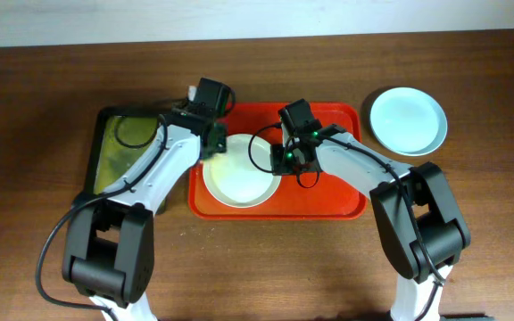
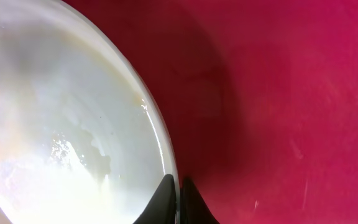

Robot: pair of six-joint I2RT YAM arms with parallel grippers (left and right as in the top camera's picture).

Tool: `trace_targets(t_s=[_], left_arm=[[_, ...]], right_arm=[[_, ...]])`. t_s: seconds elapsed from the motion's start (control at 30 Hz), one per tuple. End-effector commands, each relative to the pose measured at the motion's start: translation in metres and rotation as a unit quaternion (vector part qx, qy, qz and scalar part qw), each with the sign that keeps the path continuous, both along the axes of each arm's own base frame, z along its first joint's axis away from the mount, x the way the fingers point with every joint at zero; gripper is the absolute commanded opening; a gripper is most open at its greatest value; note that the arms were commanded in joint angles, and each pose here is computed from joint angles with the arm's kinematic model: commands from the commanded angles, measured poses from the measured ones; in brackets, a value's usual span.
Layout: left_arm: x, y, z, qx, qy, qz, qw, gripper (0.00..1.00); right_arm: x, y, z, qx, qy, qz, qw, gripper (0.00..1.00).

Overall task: Clean dirty plates on tray and stack at the side
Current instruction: 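Scrub the white plate with the sponge in the left gripper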

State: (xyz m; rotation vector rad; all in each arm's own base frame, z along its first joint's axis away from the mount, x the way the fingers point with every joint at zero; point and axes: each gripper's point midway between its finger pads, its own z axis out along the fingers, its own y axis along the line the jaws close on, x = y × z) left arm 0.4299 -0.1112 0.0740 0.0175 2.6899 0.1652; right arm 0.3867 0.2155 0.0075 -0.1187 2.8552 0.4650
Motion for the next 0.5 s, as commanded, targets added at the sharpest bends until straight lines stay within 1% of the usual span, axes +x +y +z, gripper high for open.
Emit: trace_targets(t_s=[0.0,0.1,0.17,0.23,0.3,0.33,0.4,0.43,0.47], left_arm=[[-0.04,-0.058,-0.02,-0.157,0.087,-0.065,0.982,0.0],[-0.062,-0.049,-0.043,-0.145,0.121,-0.059,0.98,0.0],[-0.065,-0.046,-0.053,-0.138,0.119,-0.058,0.982,0.0],[-0.06,-0.02,-0.066,-0.074,0.092,-0.034,0.992,0.0],[-0.055,0.004,-0.069,-0.01,0.067,-0.011,0.998,0.0],[-0.05,0.021,-0.066,0.035,0.05,0.005,0.998,0.0],[-0.042,0.041,-0.054,0.093,0.023,0.028,0.995,0.0],[-0.036,0.045,-0.046,0.104,0.01,0.035,0.994,0.0],[-0.033,0.044,-0.039,0.101,-0.002,0.04,0.994,0.0]], right_arm=[[0.0,-0.013,-0.008,-0.029,0.0,-0.008,1.0,0.04],[0.0,-0.013,-0.008,-0.029,0.0,-0.008,1.0,0.04],[0.0,-0.013,-0.008,-0.029,0.0,-0.008,1.0,0.04],[0.0,-0.013,-0.008,-0.029,0.0,-0.008,1.0,0.04],[0.0,-0.013,-0.008,-0.029,0.0,-0.008,1.0,0.04],[-0.001,-0.013,-0.009,-0.03,0.001,-0.008,1.0,0.04],[-0.003,-0.014,-0.009,-0.032,0.006,-0.008,0.999,0.04],[-0.004,-0.015,-0.009,-0.034,0.007,-0.005,0.999,0.04],[-0.003,-0.015,-0.009,-0.035,0.004,0.004,0.999,0.04]])
